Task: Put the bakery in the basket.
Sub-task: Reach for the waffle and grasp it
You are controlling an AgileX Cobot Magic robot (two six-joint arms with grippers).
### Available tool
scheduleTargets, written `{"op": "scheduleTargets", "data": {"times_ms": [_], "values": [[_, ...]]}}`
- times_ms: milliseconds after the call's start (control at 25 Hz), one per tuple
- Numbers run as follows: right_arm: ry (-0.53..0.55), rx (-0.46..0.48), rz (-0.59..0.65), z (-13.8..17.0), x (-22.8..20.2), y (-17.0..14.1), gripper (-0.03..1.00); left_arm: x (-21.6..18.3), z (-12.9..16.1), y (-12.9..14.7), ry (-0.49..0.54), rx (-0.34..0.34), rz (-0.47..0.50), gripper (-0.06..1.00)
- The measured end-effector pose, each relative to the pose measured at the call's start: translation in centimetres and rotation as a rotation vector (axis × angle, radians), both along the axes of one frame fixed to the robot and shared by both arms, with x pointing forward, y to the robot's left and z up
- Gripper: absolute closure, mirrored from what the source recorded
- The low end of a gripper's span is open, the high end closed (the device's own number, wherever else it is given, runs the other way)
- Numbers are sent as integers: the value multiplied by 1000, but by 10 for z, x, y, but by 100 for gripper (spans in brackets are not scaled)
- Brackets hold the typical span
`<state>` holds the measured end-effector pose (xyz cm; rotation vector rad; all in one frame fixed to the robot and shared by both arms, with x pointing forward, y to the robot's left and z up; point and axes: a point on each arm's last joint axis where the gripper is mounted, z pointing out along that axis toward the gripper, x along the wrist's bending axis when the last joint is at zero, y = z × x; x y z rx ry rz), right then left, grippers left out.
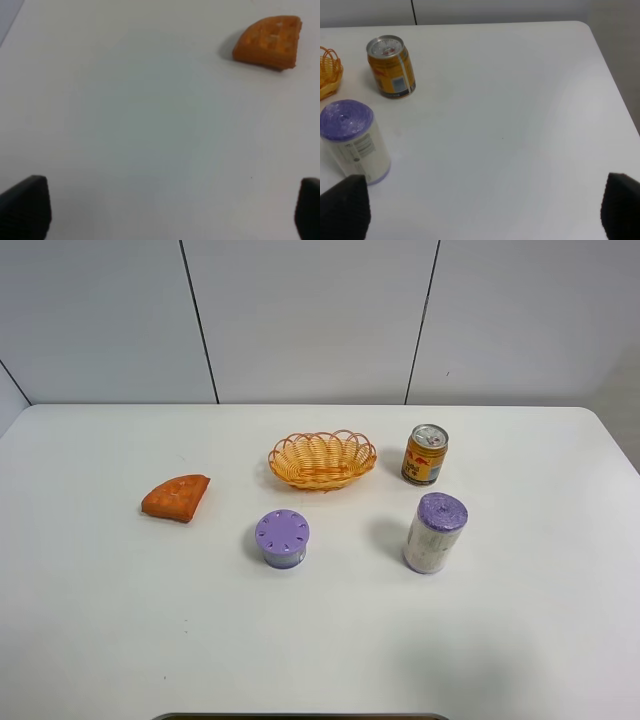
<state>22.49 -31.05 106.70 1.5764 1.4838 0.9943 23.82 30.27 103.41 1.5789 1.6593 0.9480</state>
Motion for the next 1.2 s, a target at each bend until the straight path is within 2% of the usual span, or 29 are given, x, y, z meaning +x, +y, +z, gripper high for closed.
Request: {"op": "scheduleTargets", "data": {"times_ms": [240, 520, 920, 1200], "values": [[0, 0, 0, 0, 0, 0, 6, 12, 14, 1, 68, -3, -1, -5], [0, 0, 0, 0, 0, 0, 6, 50, 39, 3, 227, 20, -25, -5], [0, 0, 0, 0, 0, 0, 6, 135, 58, 5, 416, 35, -109, -5], [0, 0, 0, 0, 0, 0, 6, 202, 46, 4, 517, 19, -186, -5]]}}
